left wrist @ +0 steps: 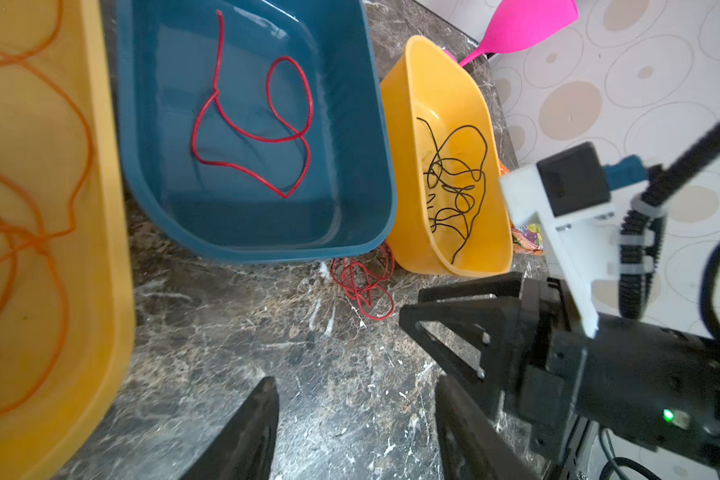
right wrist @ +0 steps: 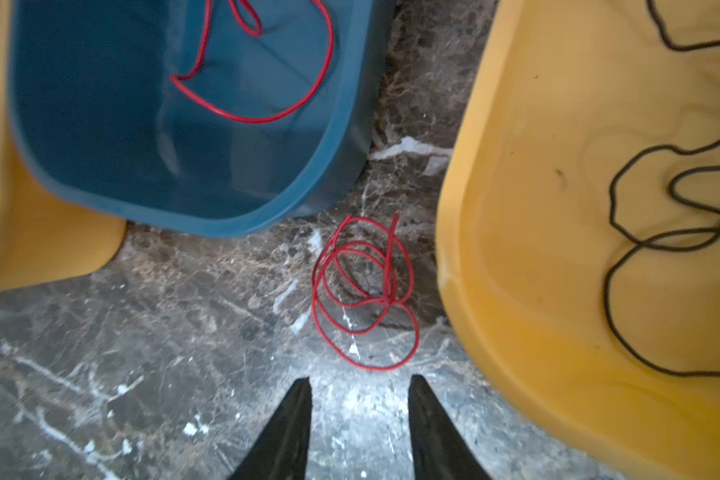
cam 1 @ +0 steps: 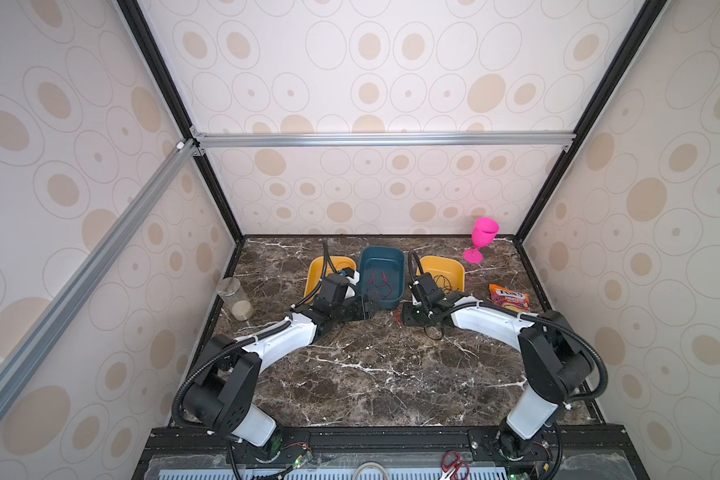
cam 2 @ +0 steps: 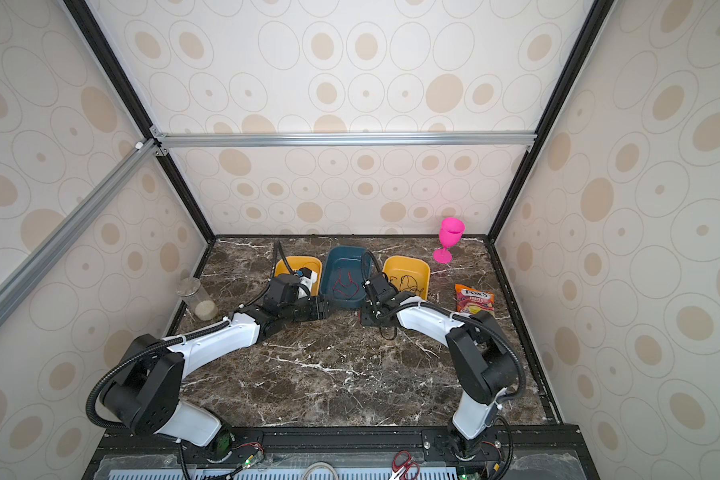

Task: Untangle the cables

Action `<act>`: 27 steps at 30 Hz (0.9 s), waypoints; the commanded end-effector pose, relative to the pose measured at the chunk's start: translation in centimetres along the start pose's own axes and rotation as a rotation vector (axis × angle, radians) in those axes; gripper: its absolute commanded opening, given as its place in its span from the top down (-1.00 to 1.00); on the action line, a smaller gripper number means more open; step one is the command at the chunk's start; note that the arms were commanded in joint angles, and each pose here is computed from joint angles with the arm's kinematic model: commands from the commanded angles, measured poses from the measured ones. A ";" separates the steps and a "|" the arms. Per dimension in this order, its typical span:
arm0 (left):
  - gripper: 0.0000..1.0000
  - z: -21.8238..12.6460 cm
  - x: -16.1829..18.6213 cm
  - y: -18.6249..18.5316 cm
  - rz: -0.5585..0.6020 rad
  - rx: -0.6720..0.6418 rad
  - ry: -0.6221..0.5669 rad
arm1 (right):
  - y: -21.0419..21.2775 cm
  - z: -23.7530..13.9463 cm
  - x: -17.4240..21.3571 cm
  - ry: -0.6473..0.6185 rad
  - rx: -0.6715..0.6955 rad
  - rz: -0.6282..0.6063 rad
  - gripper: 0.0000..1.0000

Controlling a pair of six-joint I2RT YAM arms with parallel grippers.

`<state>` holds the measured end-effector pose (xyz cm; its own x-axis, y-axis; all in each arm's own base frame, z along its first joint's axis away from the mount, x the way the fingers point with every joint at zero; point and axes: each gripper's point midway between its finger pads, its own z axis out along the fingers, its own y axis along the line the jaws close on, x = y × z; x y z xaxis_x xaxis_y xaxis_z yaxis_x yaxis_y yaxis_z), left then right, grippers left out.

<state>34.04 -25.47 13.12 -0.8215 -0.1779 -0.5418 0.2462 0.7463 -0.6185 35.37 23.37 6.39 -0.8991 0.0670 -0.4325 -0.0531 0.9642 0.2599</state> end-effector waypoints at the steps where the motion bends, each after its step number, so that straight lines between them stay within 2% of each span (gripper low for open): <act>1: -0.20 -0.7 -0.5 -0.2 -0.006 0.037 -0.035 | -0.8 0.2 -2.2 -0.067 0.095 0.029 0.22; 4: -0.20 -0.8 0.1 0.4 -0.012 0.037 -0.028 | -1.7 0.9 -2.4 -0.052 0.167 0.022 0.29; 11: -0.20 -0.7 0.8 1.1 -0.027 0.045 -0.019 | -1.2 2.7 -2.4 -0.018 0.169 -0.002 0.45; 18: -0.20 -0.7 1.0 1.3 -0.033 0.046 -0.018 | -1.1 3.5 -1.8 0.014 0.164 -0.002 0.80; 22: -0.20 -0.7 0.8 1.0 -0.034 0.060 -0.020 | -0.6 2.2 -1.9 0.000 0.122 -0.008 1.00; 27: -0.20 -0.7 1.2 -0.7 -0.023 0.151 0.009 | 0.6 -0.7 -2.3 -0.050 0.026 -0.040 1.00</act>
<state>32.65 -24.88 11.57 -0.8394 -0.1865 -0.5105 0.2540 0.6958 -0.6718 37.32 23.02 5.18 -0.8998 0.0505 -0.4333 -0.0251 0.9856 0.1669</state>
